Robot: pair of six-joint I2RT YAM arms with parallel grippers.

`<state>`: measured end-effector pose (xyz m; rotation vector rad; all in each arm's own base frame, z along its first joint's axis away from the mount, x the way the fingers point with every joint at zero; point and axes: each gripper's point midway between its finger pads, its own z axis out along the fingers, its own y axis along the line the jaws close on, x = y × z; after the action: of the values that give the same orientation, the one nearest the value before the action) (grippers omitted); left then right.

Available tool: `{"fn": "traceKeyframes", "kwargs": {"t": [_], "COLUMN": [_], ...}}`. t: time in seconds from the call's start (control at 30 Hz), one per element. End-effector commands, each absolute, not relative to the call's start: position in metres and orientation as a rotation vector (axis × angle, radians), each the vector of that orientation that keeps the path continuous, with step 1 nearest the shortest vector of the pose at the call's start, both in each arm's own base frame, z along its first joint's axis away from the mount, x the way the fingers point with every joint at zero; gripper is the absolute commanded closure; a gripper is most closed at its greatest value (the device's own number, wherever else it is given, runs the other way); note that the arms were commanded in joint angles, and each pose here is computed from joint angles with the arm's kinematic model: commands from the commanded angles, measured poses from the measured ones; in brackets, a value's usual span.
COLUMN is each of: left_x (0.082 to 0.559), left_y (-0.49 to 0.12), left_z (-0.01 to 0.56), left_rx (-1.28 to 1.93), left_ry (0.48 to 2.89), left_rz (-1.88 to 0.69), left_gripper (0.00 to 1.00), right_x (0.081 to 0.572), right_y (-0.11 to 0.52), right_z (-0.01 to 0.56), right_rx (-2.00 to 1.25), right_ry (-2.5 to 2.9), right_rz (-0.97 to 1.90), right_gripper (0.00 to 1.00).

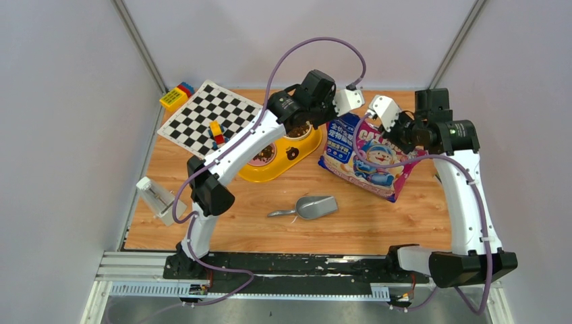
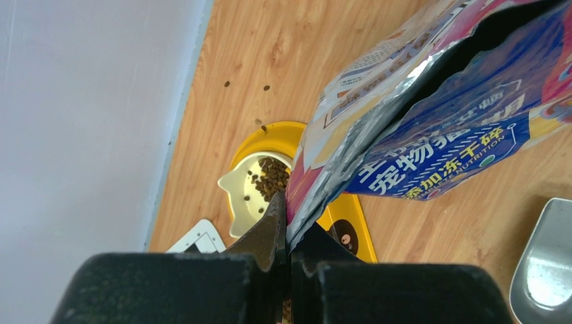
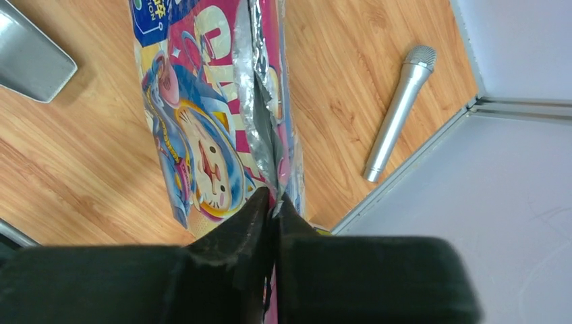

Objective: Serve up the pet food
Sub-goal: Close the pet food bag at the center of the board.

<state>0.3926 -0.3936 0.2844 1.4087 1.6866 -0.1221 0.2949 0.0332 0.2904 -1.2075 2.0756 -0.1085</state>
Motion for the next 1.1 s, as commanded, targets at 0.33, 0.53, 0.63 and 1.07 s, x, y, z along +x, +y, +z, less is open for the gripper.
{"fn": "traceKeyframes", "kwargs": {"t": [0.33, 0.53, 0.63, 1.07], "left_x": [0.411, 0.410, 0.411, 0.408], "left_y": [-0.364, -0.363, -0.355, -0.338], "left_z": [0.359, 0.369, 0.377, 0.383], "left_rx": [1.184, 1.172, 1.153, 1.158], "left_ry": [1.567, 1.551, 1.545, 1.557], "left_rz": [-0.029, -0.033, -0.015, -0.093], "left_gripper": [1.00, 1.00, 1.00, 1.00], "right_x": [0.324, 0.334, 0.334, 0.284], "right_y": [0.053, 0.044, 0.031, 0.011], "right_z": [0.312, 0.303, 0.313, 0.300], "right_rx": [-1.210, -1.203, -1.150, -1.194], "right_ry": [1.938, 1.988, 1.995, 2.019], "right_rz": [-0.185, -0.248, -0.293, -0.284], "right_gripper": [0.40, 0.92, 1.00, 0.25]}}
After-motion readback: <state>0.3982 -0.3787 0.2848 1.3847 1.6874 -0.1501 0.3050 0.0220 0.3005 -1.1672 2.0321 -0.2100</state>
